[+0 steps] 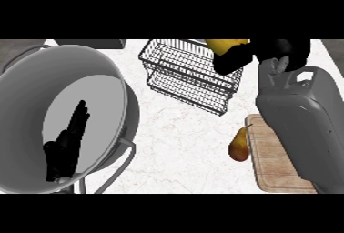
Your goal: Pick the lemon from the cutting board and place it in the tiered basket
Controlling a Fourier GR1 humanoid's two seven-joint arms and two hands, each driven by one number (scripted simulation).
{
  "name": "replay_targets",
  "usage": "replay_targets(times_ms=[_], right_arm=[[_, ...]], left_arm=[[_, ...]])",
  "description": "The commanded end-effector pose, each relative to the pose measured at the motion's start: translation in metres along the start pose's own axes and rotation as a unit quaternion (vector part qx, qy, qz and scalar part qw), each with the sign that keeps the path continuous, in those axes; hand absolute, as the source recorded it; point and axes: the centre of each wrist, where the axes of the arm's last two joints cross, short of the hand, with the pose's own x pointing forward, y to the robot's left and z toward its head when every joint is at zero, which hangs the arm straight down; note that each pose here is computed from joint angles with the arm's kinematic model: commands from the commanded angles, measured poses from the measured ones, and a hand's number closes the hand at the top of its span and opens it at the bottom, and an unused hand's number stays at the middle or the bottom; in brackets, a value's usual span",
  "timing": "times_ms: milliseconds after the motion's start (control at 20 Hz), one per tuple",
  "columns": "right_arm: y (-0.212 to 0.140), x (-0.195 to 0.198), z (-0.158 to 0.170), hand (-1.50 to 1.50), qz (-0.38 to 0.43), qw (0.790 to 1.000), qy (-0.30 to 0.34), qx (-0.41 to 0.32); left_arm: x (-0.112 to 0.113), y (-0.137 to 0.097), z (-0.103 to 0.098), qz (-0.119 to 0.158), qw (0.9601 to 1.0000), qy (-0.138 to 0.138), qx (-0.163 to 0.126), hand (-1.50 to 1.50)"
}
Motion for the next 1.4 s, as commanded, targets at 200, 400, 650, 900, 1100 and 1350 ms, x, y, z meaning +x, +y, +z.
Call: replay_targets(times_ms=[200, 400, 650, 900, 1100, 1350], right_arm=[[0.065, 0.002, -0.022, 1.5, 0.005, 0.999, 0.044, 0.009], [0.065, -0.004, -0.037, 1.5, -0.057, 0.997, 0.054, 0.024], [0.087, -0.024, -0.037, -1.5, -0.187, 0.977, 0.091, 0.056], [0.086, -0.015, -0.048, -1.5, -0.284, 0.956, 0.067, 0.014], [0.071, -0.008, -0.048, -1.5, -0.35, 0.935, 0.059, -0.004], [0.039, -0.044, -0.059, -1.5, -0.357, 0.918, 0.074, -0.155]], left_arm=[[-0.032, -0.023, 0.008, 0.013, 0.9966, 0.08, -0.014, 0.0], [-0.037, -0.018, 0.012, 0.015, 0.9969, 0.077, -0.007, 0.0], [-0.041, -0.007, 0.024, 0.022, 0.9965, 0.08, -0.011, 0.0], [-0.035, -0.016, 0.008, 0.008, 0.9972, 0.073, -0.013, 0.0], [-0.045, -0.019, 0.015, 0.012, 0.9965, 0.081, -0.016, 0.0], [-0.042, -0.008, 0.028, 0.01, 0.9957, 0.092, 0.007, 0.0]])
